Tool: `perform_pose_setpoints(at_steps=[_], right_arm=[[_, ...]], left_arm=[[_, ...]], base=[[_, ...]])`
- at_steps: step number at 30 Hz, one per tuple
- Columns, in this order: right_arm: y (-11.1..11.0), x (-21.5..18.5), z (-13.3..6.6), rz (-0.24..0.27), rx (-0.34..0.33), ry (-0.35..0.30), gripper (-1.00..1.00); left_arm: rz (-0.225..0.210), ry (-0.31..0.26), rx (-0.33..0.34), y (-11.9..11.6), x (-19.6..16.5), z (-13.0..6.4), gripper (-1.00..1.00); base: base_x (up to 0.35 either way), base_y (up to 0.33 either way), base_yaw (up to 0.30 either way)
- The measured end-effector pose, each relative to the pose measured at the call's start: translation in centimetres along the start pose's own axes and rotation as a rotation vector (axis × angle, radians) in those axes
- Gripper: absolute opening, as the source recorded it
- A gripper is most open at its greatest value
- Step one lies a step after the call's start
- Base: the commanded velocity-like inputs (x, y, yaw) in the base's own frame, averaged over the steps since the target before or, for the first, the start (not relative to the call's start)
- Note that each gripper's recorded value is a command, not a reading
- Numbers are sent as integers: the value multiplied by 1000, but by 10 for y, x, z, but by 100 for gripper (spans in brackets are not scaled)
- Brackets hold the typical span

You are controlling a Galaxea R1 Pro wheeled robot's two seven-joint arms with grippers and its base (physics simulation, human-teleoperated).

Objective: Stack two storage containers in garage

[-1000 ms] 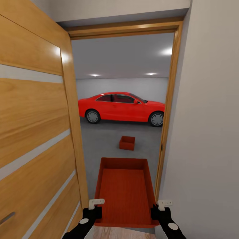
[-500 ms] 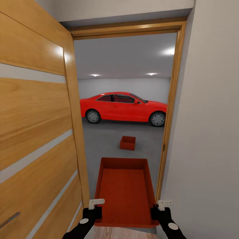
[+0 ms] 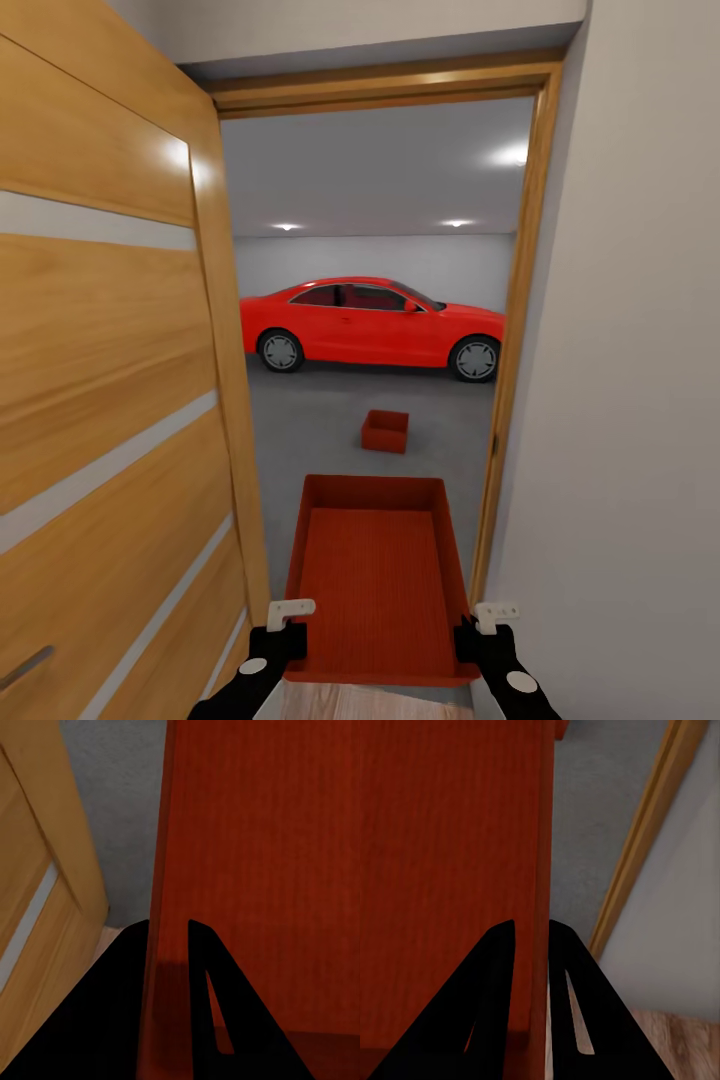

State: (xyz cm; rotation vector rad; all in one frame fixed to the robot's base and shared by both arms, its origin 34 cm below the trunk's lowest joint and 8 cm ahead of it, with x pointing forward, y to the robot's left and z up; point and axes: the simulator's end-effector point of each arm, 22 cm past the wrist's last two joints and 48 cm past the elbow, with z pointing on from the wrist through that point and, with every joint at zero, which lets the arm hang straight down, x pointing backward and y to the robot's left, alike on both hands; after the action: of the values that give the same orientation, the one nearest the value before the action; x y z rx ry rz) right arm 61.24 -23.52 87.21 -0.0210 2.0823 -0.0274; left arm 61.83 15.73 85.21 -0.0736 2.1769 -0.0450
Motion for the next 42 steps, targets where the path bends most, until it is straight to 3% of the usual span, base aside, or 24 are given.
perform_pose_setpoints(at_steps=[42], right_arm=[[0, -1, 0, -1, 0, -2, -100]], left_arm=[[0, -2, -1, 0, -1, 0, -100]], base=[[85, 8, -19]])
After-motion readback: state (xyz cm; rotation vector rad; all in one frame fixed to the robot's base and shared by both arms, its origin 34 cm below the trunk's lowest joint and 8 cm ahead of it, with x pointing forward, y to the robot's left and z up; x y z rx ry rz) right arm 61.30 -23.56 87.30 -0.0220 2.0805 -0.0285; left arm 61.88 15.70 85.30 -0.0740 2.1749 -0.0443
